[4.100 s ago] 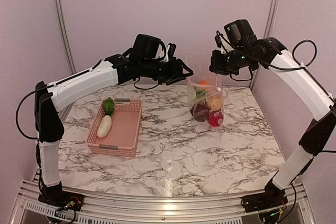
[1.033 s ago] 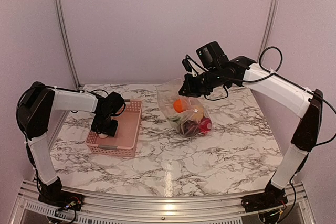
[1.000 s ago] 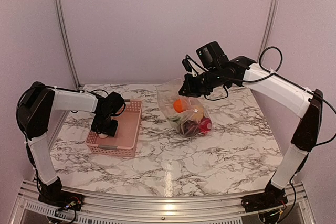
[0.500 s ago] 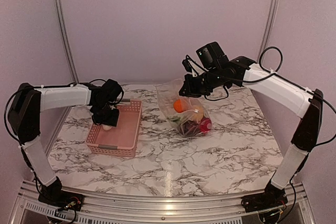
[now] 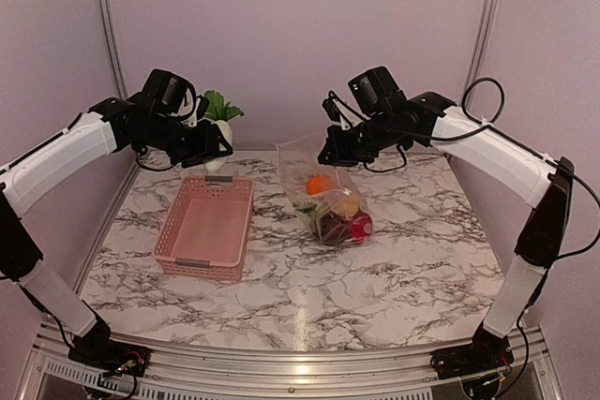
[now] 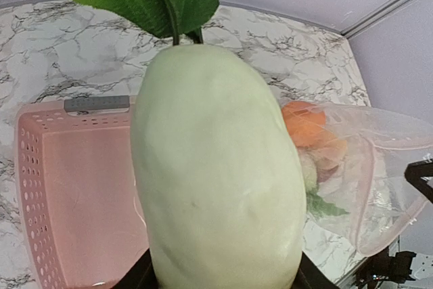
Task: Place the food in the zip-top bag and seal the zipper
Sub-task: Place the fake vegetable in the zipper food storage bag.
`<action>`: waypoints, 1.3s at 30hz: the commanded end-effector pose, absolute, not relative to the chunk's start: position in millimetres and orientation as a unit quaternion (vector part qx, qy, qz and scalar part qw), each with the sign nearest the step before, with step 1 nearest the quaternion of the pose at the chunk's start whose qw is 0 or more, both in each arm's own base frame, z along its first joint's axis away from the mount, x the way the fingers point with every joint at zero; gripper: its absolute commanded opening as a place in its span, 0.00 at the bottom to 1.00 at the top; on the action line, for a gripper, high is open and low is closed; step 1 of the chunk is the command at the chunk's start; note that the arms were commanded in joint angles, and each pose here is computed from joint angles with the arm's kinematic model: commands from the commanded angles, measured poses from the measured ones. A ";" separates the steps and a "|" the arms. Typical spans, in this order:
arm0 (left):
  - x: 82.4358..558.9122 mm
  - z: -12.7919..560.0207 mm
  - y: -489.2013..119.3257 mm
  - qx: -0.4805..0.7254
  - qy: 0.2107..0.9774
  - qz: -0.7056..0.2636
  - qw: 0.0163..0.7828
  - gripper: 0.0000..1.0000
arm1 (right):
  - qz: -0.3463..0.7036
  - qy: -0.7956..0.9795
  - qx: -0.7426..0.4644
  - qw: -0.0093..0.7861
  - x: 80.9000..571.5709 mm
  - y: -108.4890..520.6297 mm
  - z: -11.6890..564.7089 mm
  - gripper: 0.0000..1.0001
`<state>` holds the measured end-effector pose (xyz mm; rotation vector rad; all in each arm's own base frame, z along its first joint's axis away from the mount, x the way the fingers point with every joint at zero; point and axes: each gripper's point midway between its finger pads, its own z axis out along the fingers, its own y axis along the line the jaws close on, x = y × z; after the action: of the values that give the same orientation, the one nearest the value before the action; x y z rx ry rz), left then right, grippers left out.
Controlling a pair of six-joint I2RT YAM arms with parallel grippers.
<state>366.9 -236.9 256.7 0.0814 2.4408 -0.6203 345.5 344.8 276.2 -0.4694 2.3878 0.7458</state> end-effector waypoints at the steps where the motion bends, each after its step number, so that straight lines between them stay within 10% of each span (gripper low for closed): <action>1: 345.7 322.5 -282.4 0.052 0.866 -0.401 0.293 0.31 | 0.275 0.892 -0.184 0.307 355.4 346.7 285.8 0.00; 12: 293.9 358.2 -358.1 0.089 0.790 -0.589 0.149 0.29 | 0.261 0.893 -0.177 0.321 370.4 336.5 291.4 0.00; 39: 276.2 307.7 -423.5 -0.063 0.765 -0.635 -0.092 0.33 | 0.268 0.880 -0.164 0.355 363.7 310.7 320.0 0.00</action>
<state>254.3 -413.1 303.8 -0.0097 2.6216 -2.0209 368.7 310.0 299.2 -0.4098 2.3357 0.6621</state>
